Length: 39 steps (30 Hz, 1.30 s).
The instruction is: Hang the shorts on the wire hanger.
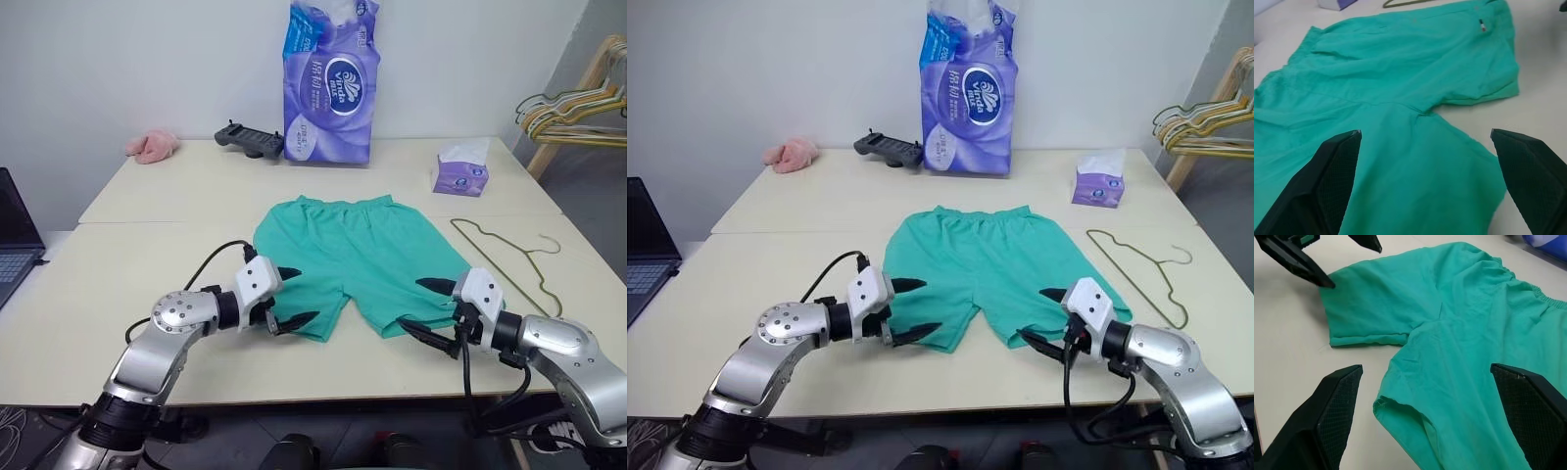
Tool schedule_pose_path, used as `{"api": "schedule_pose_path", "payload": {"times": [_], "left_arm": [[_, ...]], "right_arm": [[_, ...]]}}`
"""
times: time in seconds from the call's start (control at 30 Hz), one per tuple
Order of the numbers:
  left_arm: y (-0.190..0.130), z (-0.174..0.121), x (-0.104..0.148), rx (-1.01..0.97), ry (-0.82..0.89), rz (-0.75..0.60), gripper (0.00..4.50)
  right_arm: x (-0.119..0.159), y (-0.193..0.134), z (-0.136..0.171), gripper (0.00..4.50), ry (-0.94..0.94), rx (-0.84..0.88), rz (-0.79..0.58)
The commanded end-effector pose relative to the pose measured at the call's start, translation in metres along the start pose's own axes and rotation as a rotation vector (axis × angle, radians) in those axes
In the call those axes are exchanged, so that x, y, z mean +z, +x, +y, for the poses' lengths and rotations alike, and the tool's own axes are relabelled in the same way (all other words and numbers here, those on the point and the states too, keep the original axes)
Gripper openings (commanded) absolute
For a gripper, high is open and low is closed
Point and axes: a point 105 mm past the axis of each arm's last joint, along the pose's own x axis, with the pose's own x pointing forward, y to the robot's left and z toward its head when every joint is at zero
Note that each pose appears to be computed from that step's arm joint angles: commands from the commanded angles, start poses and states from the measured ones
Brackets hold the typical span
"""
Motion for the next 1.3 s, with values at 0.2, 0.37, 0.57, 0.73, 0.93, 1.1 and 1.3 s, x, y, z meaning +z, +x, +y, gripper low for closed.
{"api": "schedule_pose_path", "payload": {"times": [0.2,0.37,0.57,0.73,0.93,1.1,1.3], "left_arm": [[0.012,-0.024,-0.023,-0.102,0.058,0.111,4.50],[0.018,-0.023,-0.042,-0.116,0.099,0.192,4.50],[0.025,-0.015,-0.043,-0.102,0.118,0.209,4.50],[0.028,-0.017,-0.041,-0.119,0.099,0.195,2.98],[0.028,-0.014,-0.041,-0.120,0.095,0.201,1.16],[0.024,-0.007,-0.043,-0.110,0.107,0.219,0.03],[-0.003,0.029,-0.049,-0.066,0.266,0.317,0.03]], "right_arm": [[0.014,0.000,-0.001,4.46,-0.022,-0.035,-0.054],[0.025,0.003,-0.002,4.46,0.011,-0.049,-0.091],[0.024,0.002,-0.004,4.46,0.008,-0.064,-0.083],[0.023,0.000,-0.005,4.50,0.010,-0.076,-0.079],[0.023,-0.001,-0.007,4.50,0.007,-0.086,-0.079],[0.024,-0.001,-0.009,4.50,0.003,-0.093,-0.080],[0.024,0.001,-0.010,4.50,-0.001,-0.083,-0.081]]}}
